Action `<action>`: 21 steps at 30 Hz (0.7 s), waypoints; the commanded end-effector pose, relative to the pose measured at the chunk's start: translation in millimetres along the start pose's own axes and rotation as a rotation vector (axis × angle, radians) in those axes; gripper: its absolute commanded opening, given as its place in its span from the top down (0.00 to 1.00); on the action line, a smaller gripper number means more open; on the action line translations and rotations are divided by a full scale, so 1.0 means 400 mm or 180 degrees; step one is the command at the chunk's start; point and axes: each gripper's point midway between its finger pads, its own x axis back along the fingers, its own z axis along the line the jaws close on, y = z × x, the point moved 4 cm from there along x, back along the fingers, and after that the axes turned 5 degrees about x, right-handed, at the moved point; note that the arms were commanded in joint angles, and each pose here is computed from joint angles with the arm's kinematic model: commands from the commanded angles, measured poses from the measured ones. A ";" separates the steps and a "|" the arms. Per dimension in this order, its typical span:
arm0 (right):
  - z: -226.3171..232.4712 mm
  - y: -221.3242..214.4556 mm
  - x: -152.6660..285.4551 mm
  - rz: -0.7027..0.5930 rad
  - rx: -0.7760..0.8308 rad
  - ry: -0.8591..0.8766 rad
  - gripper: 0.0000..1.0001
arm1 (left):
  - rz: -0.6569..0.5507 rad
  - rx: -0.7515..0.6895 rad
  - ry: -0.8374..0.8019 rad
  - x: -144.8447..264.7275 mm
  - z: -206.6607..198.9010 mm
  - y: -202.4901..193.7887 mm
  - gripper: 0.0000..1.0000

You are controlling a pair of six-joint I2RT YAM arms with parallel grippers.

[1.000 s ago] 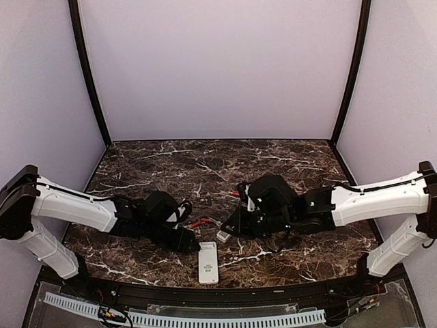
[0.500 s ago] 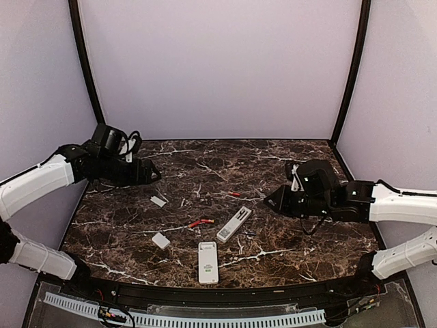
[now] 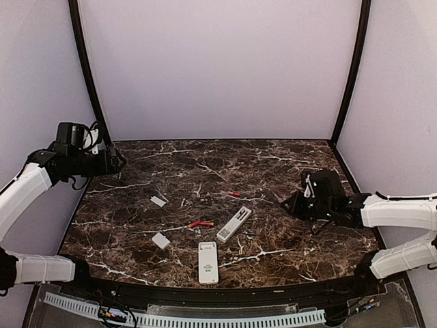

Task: Unload the batteries from the remote control
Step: Place the screwdriver at the center of the board.

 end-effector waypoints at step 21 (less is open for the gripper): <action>0.011 -0.047 -0.139 0.0252 0.0046 0.0344 0.85 | -0.0540 -0.0091 0.0088 0.064 0.004 0.049 0.12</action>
